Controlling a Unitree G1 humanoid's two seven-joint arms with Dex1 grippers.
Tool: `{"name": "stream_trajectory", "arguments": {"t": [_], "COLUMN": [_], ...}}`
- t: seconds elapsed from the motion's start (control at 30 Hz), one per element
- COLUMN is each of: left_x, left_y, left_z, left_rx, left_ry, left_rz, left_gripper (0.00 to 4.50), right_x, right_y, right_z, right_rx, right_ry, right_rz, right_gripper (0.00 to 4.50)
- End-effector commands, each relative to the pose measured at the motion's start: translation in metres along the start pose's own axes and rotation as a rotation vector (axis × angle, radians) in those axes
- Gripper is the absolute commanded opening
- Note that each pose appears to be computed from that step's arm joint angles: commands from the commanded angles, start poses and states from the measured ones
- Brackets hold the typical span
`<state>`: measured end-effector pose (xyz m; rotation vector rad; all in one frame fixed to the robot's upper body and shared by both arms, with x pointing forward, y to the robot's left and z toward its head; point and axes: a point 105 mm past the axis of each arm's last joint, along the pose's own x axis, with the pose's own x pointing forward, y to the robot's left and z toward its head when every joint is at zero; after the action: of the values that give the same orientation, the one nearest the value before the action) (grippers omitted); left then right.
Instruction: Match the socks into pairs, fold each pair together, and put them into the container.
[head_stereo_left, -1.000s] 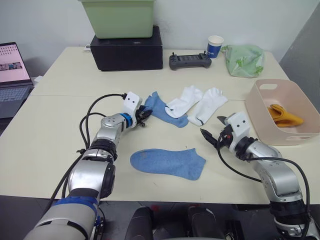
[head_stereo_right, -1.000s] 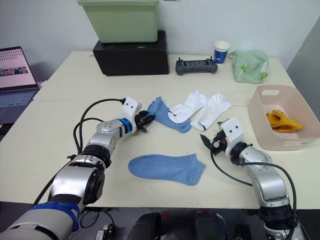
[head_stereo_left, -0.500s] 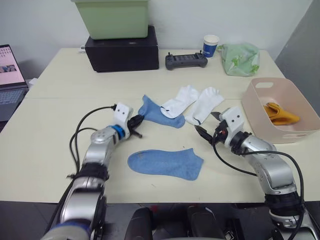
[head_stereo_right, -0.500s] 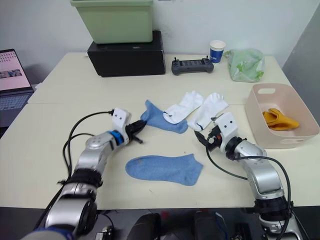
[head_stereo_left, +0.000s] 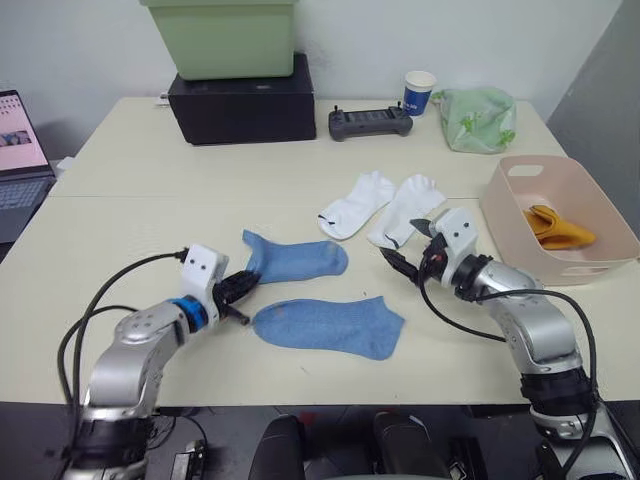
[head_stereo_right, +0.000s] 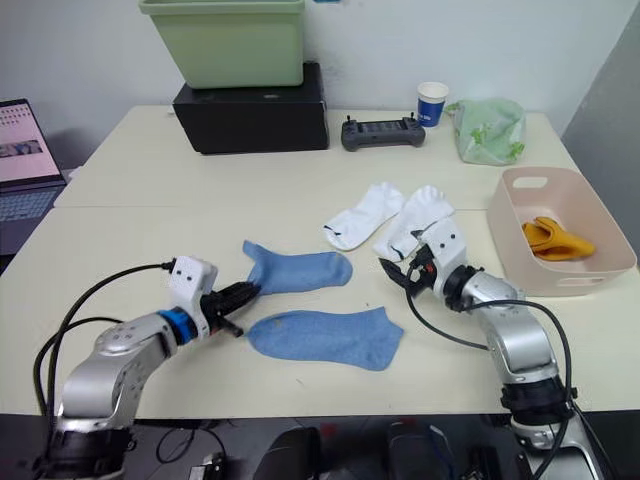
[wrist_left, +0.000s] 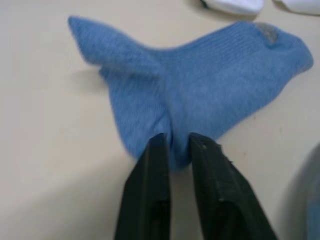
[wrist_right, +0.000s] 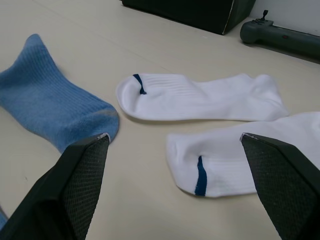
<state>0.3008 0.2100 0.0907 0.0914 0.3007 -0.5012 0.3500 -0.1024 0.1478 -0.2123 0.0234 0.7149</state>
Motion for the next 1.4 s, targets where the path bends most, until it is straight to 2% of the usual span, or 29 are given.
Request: {"name": "stream_trajectory", "arguments": {"t": [0.03,0.13,0.2,0.23,0.27,0.37,0.43,0.5,0.6,0.73,0.83,1.17,1.2,1.4], "left_x": [-0.010,-0.025,-0.029,-0.029,-0.027,-0.006,0.013,0.027,0.047,0.063,0.066,0.057,0.057,0.049], "left_y": [0.000,0.018,0.030,0.032,0.032,0.032,0.040,0.041,0.045,0.041,0.036,0.042,0.043,0.039], "left_z": [0.020,0.023,0.034,0.036,0.042,0.058,0.065,0.072,0.066,0.057,0.052,0.049,0.049,0.054], "left_rx": [0.038,0.056,0.069,0.071,0.058,0.086,0.126,0.100,0.113,0.105,0.123,0.127,0.126,0.104], "left_ry": [-0.076,-0.076,-0.120,-0.132,-0.168,-0.229,-0.237,-0.259,-0.234,-0.205,-0.175,-0.171,-0.170,-0.196], "left_rz": [0.018,0.063,0.076,0.073,0.052,0.005,0.025,0.016,0.034,-0.024,-0.062,-0.051,-0.050,-0.071], "left_gripper": [2.01,3.04,3.67,4.09,4.34,4.34,4.34,4.34,4.34,4.34,3.41,0.18,0.05,0.05], "right_x": [0.009,0.024,0.033,0.035,0.038,0.056,0.069,0.076,0.081,0.084,0.081,0.075,0.074,0.066], "right_y": [0.001,0.006,0.018,0.020,0.024,0.031,0.032,0.033,0.036,0.035,0.038,0.043,0.043,0.036], "right_z": [0.018,0.021,0.021,0.020,0.020,0.015,0.010,0.004,-0.005,-0.012,-0.010,-0.006,-0.006,0.003], "right_rx": [-0.016,-0.029,-0.006,0.001,-0.003,-0.015,-0.025,-0.040,-0.043,-0.091,-0.111,-0.125,-0.126,-0.091], "right_ry": [-0.046,-0.028,0.005,0.014,0.020,0.056,0.091,0.132,0.190,0.219,0.211,0.191,0.191,0.153], "right_rz": [0.009,0.050,0.124,0.141,0.165,0.209,0.210,0.222,0.240,0.249,0.279,0.307,0.307,0.292], "right_gripper": [4.50,4.50,4.50,4.50,4.50,4.50,4.50,4.50,4.50,4.50,3.51,0.00,0.00,0.00]}}
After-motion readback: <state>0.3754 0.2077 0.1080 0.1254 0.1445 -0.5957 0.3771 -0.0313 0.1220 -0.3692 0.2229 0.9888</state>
